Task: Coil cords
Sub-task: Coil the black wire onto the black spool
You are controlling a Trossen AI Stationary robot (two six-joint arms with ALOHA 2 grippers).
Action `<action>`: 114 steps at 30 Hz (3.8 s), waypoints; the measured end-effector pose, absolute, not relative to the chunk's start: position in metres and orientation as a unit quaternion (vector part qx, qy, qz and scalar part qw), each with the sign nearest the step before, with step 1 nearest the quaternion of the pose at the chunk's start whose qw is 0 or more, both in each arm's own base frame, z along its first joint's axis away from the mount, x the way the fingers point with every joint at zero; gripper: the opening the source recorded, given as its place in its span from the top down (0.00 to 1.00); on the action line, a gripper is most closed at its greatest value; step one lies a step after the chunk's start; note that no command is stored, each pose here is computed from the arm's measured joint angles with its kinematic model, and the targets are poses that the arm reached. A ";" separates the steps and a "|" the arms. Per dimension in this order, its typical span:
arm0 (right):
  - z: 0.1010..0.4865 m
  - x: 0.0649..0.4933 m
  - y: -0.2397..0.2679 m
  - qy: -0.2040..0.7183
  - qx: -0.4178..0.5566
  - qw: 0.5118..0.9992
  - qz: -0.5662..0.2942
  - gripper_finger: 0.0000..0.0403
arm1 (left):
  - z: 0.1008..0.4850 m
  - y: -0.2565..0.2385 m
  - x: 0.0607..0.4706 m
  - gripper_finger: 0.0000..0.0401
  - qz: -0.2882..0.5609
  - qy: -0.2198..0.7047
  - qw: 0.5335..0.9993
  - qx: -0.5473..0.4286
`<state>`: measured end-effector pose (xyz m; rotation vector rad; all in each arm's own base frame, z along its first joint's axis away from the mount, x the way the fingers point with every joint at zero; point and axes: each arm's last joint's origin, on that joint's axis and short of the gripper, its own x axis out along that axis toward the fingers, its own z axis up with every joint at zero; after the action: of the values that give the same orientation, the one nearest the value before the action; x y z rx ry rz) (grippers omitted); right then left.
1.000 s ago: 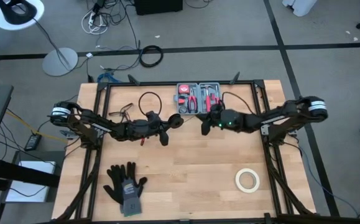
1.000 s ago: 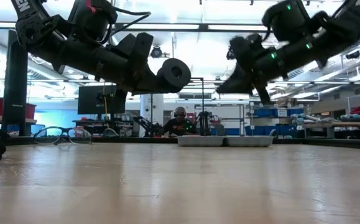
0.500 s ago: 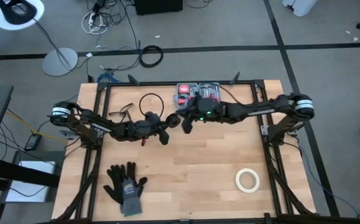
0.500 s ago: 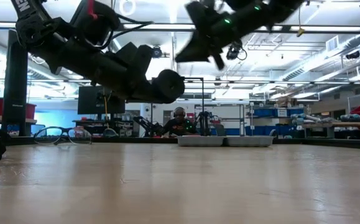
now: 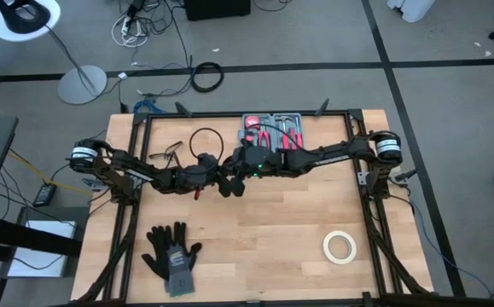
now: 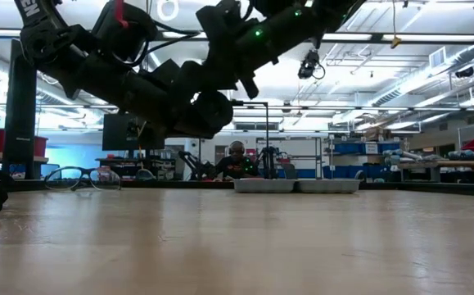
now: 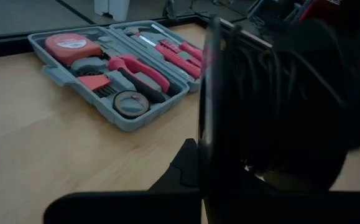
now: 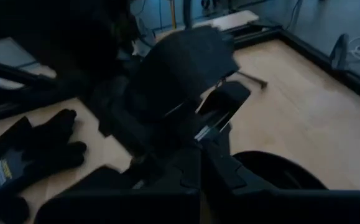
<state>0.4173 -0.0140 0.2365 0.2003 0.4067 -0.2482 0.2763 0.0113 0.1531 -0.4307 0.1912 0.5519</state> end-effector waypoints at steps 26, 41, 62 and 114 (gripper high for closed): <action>0.260 0.389 0.014 0.269 0.028 0.958 -0.094 0.86 | 0.161 0.004 0.282 1.00 0.147 0.083 0.952 -0.255; 0.257 0.387 0.023 0.286 -0.025 0.954 -0.092 0.87 | 0.160 0.002 0.282 1.00 0.113 0.097 0.952 -0.266; 0.251 0.385 0.022 0.289 -0.028 0.951 -0.100 0.86 | 0.157 0.003 0.280 1.00 0.126 0.116 0.952 -0.252; 0.173 0.351 0.019 0.219 0.099 0.961 -0.134 0.85 | 0.106 0.007 0.307 1.00 0.089 0.167 0.925 -0.328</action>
<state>0.3514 0.0190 0.1727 0.2005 0.4427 -0.2721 0.3072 0.0071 0.1064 -0.6735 0.3424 0.1832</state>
